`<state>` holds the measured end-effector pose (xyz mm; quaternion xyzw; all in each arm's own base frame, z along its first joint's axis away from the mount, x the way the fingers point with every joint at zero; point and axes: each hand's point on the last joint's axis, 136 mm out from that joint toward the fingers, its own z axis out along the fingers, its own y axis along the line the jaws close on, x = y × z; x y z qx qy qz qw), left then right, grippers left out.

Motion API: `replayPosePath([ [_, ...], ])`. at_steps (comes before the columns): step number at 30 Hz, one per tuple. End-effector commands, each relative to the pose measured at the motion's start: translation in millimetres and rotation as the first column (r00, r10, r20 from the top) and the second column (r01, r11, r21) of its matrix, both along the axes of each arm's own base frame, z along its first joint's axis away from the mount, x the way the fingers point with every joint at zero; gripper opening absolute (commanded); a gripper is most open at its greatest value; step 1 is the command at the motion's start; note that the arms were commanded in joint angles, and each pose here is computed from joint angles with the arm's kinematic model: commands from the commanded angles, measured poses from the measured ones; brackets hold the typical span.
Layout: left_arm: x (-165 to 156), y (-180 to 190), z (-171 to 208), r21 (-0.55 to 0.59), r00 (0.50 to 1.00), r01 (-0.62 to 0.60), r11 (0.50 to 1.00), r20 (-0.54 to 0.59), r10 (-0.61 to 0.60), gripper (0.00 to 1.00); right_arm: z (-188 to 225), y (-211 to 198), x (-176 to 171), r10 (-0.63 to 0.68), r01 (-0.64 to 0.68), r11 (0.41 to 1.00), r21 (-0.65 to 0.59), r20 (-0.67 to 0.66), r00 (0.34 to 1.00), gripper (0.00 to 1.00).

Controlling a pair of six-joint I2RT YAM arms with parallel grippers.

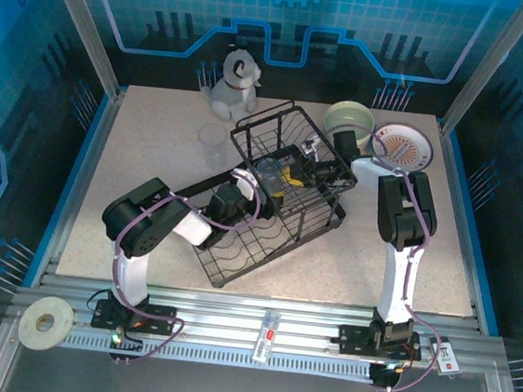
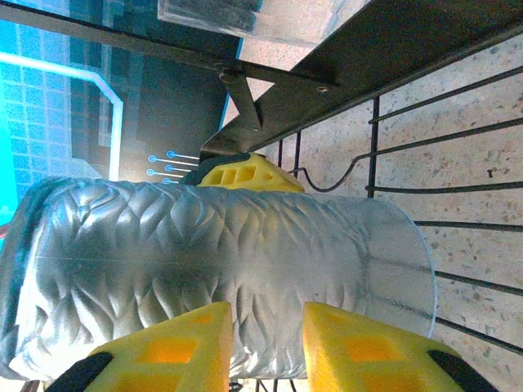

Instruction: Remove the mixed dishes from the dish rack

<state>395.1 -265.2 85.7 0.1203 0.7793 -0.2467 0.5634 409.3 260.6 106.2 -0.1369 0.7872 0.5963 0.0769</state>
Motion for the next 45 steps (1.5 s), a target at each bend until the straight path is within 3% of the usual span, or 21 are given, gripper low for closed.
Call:
replayPosePath([
  [1, 8.2, 1.5, 6.6, -0.042, 0.999, -0.04, 0.998, 0.002, 0.04, 0.99, 14.7, 9.7, -18.4, 0.048, -0.048, 0.999, 0.018, 0.003, 0.999, 0.3],
  [21, 19.5, -10.9, 14.1, -0.051, 0.998, -0.054, 0.997, -0.044, 0.052, 0.97, 11.9, 9.0, -21.6, 0.052, -0.052, 0.998, 0.028, -0.026, 0.998, 0.29],
  [28, 21.8, -9.2, 6.9, -0.045, 0.995, -0.08, 0.996, -0.062, 0.077, 0.9, 11.8, 5.2, -22.7, 0.044, -0.043, 0.999, 0.027, -0.032, 0.999, 0.28],
  [34, 22.0, -12.1, 2.6, -0.069, 0.996, -0.074, 0.995, -0.065, 0.069, 0.77, 13.2, 0.8, -22.0, 0.028, -0.027, 0.999, 0.024, -0.038, 0.999, 0.28],
  [45, 10.5, -13.0, 15.5, -0.104, 1.0, -0.024, 0.994, 0.004, 0.025, 0.62, 11.1, -13.8, -0.3, -0.065, 0.066, 0.997, 0.028, -0.029, 0.997, 0.28],
])
